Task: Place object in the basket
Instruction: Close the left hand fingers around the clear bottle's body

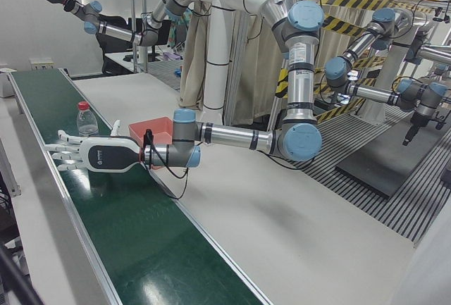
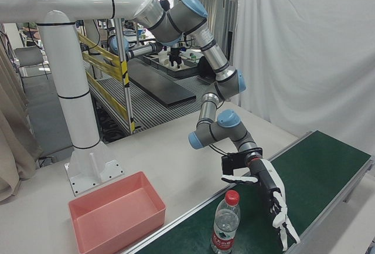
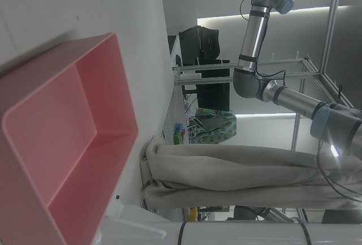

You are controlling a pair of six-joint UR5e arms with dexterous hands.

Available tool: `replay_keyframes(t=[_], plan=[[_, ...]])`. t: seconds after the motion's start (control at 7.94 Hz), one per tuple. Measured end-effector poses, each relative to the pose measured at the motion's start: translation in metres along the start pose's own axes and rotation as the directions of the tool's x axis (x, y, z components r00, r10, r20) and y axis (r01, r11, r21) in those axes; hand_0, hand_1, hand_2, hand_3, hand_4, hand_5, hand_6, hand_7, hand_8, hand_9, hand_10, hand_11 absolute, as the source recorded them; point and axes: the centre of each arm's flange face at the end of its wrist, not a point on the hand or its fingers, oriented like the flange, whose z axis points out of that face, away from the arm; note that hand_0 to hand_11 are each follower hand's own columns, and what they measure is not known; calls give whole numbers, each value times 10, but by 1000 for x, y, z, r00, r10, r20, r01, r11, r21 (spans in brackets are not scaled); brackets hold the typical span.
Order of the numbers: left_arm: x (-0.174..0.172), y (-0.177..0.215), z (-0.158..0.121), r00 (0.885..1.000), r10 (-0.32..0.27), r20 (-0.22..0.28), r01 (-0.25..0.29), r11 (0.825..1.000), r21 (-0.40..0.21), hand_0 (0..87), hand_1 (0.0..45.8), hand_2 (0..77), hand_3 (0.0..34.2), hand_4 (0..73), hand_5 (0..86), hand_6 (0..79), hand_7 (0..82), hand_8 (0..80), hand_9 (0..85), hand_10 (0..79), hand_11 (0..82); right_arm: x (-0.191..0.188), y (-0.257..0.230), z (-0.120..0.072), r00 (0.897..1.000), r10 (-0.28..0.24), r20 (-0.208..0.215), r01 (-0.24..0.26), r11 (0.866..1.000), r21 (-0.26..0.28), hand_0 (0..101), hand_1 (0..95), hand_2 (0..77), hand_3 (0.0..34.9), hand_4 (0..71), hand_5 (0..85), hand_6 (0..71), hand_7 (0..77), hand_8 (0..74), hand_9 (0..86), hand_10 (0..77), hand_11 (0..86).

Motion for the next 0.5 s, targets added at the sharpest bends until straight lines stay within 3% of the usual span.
replay_keyframes(t=[0.5], plan=[[-1,13,12,999,39,0,-39,999,-8,560,54,0,111,33,311,27,33,93,104,54,93,0,0,0,1000,0,0,0,1000,0,3,0,5,1,5,0,0,5,0,0,0,0]])
